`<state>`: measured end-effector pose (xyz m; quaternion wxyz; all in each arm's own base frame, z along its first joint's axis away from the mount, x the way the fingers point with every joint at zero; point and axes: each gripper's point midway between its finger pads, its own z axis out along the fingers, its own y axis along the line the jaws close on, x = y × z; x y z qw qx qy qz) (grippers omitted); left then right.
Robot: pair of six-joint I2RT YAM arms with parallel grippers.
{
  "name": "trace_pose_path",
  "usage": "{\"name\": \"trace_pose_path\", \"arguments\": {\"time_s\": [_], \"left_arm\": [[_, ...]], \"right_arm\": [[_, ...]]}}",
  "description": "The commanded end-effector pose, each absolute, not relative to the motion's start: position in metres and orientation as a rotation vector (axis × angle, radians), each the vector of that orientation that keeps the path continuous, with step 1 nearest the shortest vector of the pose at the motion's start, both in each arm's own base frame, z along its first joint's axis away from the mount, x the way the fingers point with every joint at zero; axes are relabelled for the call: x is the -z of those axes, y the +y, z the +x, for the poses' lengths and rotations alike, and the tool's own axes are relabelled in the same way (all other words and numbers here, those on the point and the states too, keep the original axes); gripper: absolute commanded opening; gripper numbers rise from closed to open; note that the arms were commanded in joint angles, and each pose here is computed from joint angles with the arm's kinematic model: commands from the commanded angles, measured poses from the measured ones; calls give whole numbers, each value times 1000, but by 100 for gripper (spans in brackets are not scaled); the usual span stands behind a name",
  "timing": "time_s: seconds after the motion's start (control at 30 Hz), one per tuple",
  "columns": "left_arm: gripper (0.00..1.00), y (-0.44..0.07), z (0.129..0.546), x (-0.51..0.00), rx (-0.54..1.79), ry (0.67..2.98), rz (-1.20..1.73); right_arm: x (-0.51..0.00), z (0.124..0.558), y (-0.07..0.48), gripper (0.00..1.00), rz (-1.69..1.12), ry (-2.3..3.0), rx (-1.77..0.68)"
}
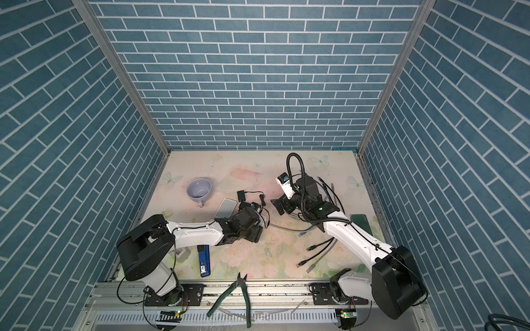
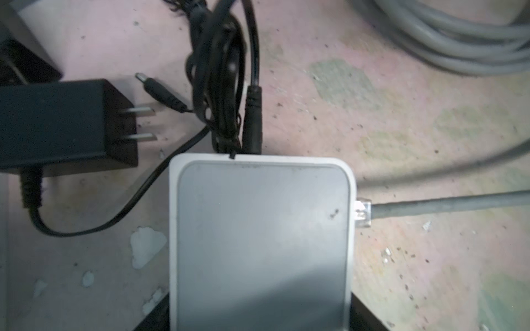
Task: Insert the plug into the switch port
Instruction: 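Move the right gripper over the cable bundle while the left holds the switch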
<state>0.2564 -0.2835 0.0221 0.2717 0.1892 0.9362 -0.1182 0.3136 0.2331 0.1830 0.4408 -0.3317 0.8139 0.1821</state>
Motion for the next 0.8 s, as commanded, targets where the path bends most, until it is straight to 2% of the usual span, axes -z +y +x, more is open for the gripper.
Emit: {"name": "trace_pose_path", "arguments": {"time_s": [0.0,0.17,0.2,0.23,0.37,0.63,0.77], "left_arm": [[77,-260,258,0,245,2602,408],[84,-257,270,-3,228,2581,367],[97,-258,271,-4,233,2576,367],[100,-260,272,-5,242,2569,380],[100,-265,275,-11,260,2550,399],[100,-273,293,-56,304,2394,395],[100,-276,301,-83,318,2300,402]], "right_arm": [[-169,321,208,99,-587,2218,-459],[-158,328,168,99,-324,2326,-317],[-155,329,157,99,-268,2342,-276],[-155,328,151,99,-240,2351,-263],[-145,323,115,95,-41,2443,-182],[-120,310,66,68,230,2544,-140],[-109,307,54,62,305,2588,-135]]}}
